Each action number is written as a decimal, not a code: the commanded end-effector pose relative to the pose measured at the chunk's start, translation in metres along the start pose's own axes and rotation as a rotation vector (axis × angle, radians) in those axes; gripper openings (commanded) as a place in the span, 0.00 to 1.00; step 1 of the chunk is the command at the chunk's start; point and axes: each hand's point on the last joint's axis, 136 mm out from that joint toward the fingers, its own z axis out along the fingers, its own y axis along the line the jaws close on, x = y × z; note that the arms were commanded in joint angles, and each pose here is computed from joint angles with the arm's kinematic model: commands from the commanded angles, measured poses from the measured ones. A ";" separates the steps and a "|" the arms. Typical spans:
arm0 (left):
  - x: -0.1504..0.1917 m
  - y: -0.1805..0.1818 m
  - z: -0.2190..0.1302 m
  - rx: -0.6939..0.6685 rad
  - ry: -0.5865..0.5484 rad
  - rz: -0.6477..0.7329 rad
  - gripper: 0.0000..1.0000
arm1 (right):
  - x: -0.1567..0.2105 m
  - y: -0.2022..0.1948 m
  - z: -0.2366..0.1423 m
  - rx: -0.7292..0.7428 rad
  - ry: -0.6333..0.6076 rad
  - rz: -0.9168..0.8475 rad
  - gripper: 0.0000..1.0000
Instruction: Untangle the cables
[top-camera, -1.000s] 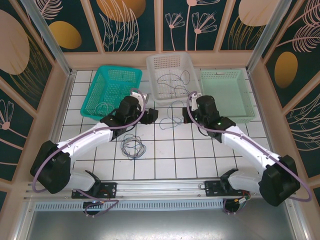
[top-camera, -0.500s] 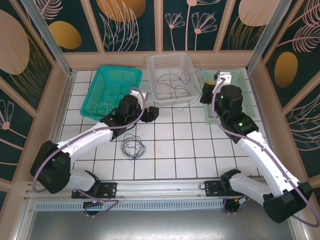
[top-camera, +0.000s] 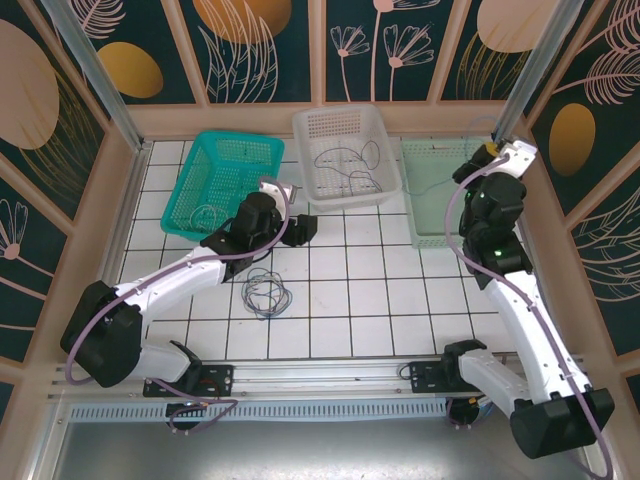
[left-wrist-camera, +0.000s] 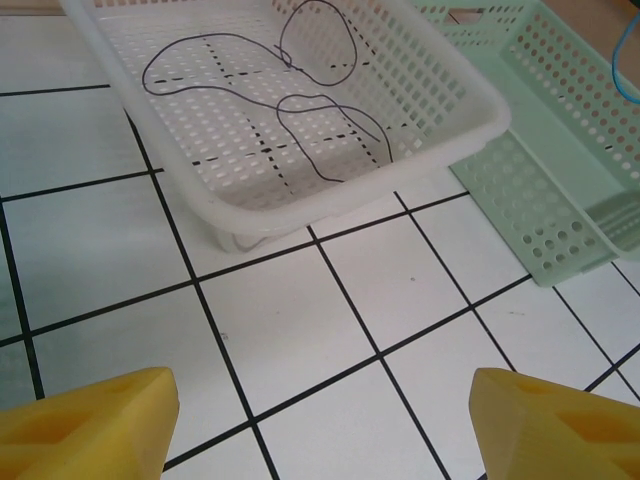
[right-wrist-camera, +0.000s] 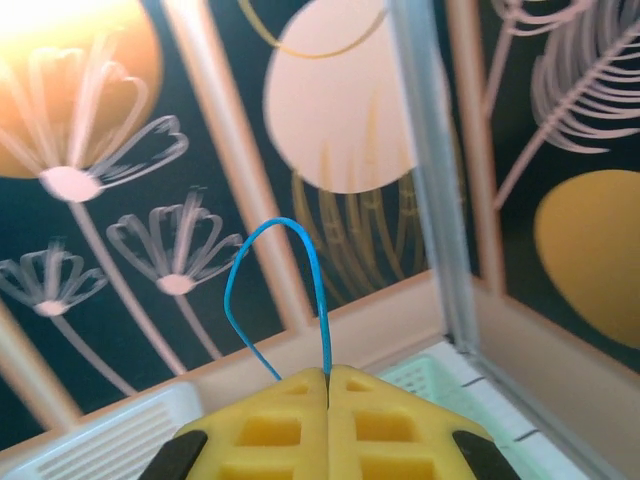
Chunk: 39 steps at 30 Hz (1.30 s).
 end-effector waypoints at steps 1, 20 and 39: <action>-0.007 0.000 -0.007 -0.002 -0.043 -0.016 0.77 | 0.005 -0.012 0.013 -0.003 -0.010 0.012 0.00; 0.004 0.007 -0.008 -0.028 -0.028 -0.030 0.77 | 0.215 -0.045 0.081 -0.107 0.623 0.034 0.00; 0.040 0.053 -0.021 -0.234 -0.009 -0.158 0.84 | 0.186 0.019 0.041 -0.209 0.620 0.007 0.79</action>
